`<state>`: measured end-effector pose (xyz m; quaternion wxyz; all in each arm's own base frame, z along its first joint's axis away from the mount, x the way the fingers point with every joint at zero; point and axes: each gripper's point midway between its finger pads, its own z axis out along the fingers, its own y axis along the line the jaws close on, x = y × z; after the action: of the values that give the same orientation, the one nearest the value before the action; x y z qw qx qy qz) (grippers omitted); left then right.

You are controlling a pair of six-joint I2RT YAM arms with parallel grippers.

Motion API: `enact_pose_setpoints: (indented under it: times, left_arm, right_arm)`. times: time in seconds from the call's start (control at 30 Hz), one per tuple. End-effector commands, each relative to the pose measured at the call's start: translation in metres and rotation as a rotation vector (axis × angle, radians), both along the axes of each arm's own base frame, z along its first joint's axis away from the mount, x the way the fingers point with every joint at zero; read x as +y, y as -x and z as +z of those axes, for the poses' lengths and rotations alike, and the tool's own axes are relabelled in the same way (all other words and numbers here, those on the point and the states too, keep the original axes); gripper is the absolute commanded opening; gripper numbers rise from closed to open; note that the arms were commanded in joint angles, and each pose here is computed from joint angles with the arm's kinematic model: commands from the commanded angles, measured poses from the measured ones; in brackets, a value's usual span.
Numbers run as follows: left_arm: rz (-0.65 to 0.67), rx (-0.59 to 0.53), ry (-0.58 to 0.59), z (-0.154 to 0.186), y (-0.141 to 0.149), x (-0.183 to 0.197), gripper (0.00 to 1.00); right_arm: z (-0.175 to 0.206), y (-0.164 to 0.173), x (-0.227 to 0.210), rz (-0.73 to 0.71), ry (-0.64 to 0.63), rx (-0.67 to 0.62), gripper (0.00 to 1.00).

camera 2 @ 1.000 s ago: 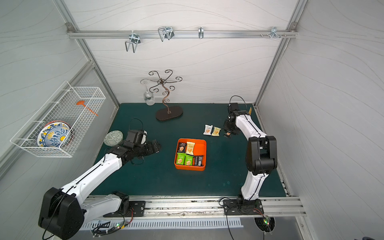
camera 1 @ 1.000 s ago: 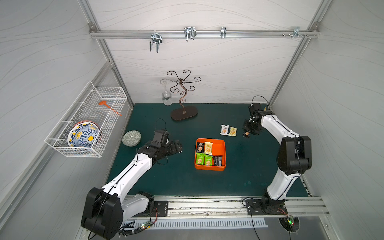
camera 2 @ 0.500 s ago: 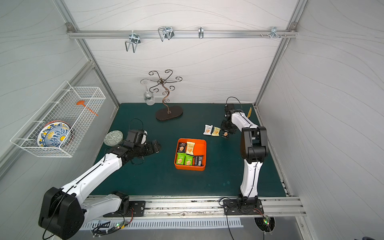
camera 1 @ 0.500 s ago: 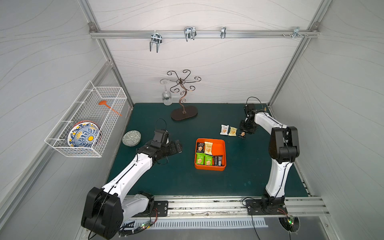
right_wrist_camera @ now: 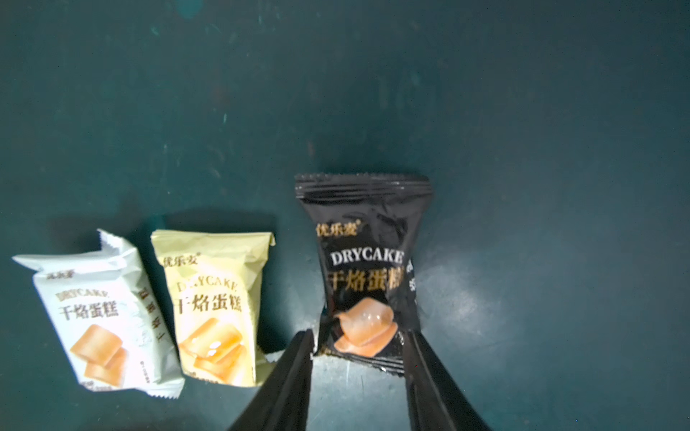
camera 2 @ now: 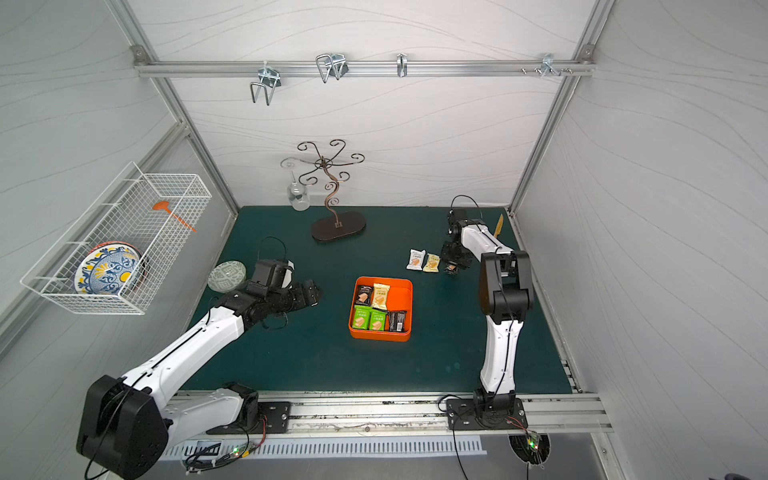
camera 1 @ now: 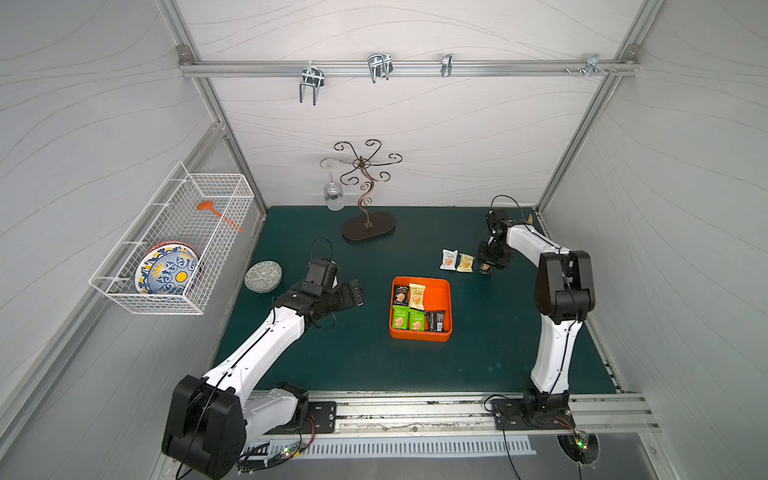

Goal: Take the cookies out of the storage box
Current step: Place the cookie at the center of the board.

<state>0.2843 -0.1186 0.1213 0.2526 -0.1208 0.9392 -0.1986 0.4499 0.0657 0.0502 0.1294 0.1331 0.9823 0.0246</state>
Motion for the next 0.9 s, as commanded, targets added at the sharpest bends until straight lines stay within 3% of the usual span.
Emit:
enact_pose_setpoints:
  times: [0.0, 0.47, 0.87]
  left_arm:
    - [-0.004, -0.05, -0.001, 0.013, -0.008, -0.001, 0.98]
    - [0.01, -0.06, 0.034, 0.018, -0.005, -0.003, 0.98]
    - [0.001, -0.093, 0.022, 0.026, -0.003, 0.0, 0.99]
  right_arm:
    - [0.033, 0.01, 0.012, 0.039, -0.003, -0.056, 0.47]
    - [0.093, 0.086, 0.092, 0.213, -0.026, -0.146, 0.52]
    - [0.065, 0.145, 0.186, 0.441, -0.098, -0.098, 0.53]
